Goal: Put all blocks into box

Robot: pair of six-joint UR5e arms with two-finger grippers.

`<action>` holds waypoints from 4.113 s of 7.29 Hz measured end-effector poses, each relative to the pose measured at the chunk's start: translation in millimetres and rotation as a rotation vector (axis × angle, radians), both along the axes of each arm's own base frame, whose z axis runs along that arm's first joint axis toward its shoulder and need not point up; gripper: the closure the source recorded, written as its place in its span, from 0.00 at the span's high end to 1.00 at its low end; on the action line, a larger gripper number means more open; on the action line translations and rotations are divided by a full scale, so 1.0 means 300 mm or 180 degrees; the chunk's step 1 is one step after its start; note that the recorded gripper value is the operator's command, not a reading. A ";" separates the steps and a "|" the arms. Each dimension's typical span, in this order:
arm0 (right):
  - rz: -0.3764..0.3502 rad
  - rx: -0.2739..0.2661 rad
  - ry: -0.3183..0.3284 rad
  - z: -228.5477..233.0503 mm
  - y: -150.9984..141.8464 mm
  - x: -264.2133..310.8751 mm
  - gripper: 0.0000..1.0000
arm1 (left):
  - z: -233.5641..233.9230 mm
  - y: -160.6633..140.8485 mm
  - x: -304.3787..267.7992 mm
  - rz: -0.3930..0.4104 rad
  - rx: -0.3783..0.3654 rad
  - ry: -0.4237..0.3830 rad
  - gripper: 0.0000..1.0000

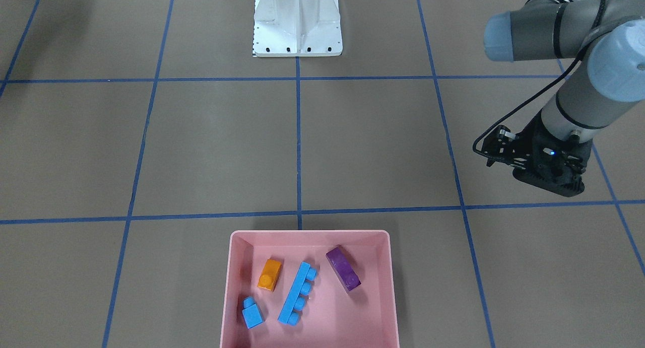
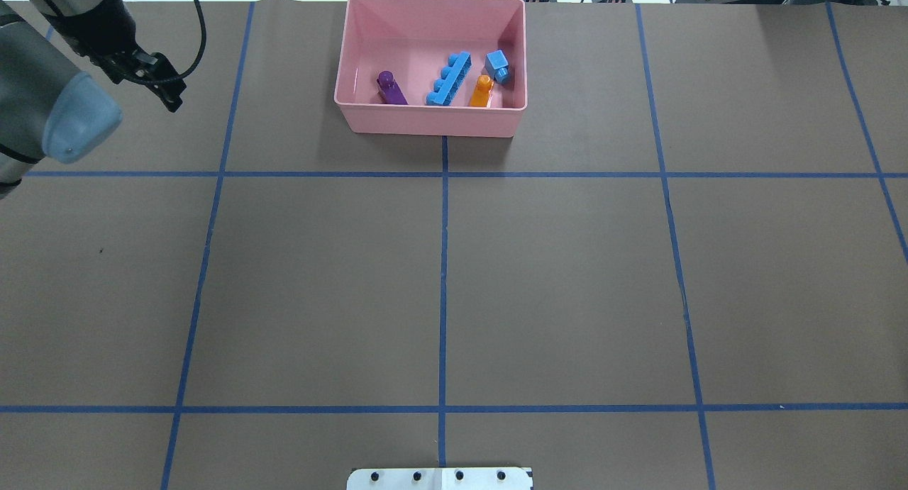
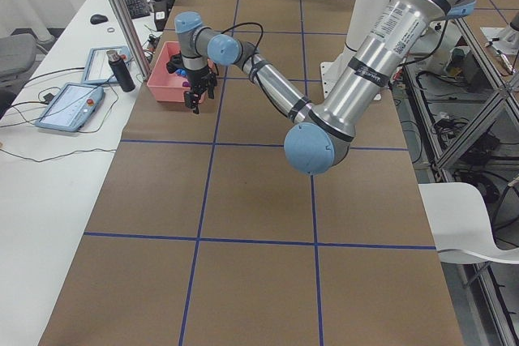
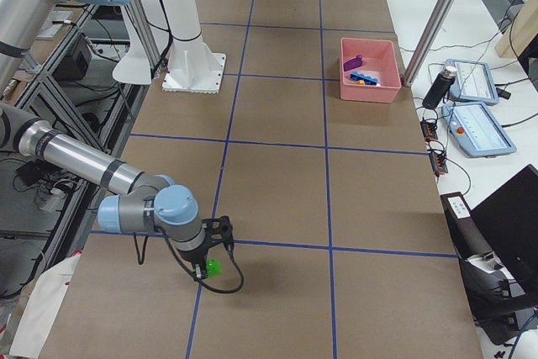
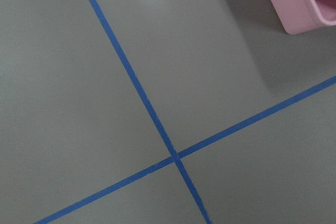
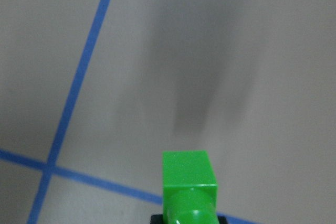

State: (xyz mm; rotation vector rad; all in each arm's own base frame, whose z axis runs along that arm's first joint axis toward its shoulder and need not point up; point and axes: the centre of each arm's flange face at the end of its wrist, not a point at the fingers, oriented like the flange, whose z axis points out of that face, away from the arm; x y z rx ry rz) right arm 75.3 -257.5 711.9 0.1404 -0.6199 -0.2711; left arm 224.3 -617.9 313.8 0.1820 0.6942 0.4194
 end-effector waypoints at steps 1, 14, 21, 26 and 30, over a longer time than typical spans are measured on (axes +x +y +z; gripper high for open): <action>0.0035 0.0001 -0.0058 -0.136 -0.182 0.002 0.00 | 0.019 -0.019 -0.071 -0.0081 -0.0011 -0.0003 1.00; 0.0892 -0.0703 -0.0582 -1.788 -1.569 -1.315 0.00 | 0.750 0.260 -0.844 -0.0341 -0.0329 0.0372 1.00; 0.1543 -0.0506 -0.0906 -2.041 -1.642 -2.058 0.99 | 0.759 0.265 -0.844 -0.0339 -0.0342 0.0373 1.00; 0.1478 -0.0535 -0.0883 -2.109 -1.590 -2.126 1.00 | 0.776 0.280 -0.846 -0.0353 -0.0387 0.0365 1.00; 0.0834 -0.0620 -0.0497 -1.861 -1.698 -1.514 1.00 | 0.870 0.339 -0.854 -0.0374 -0.0558 0.0316 1.00</action>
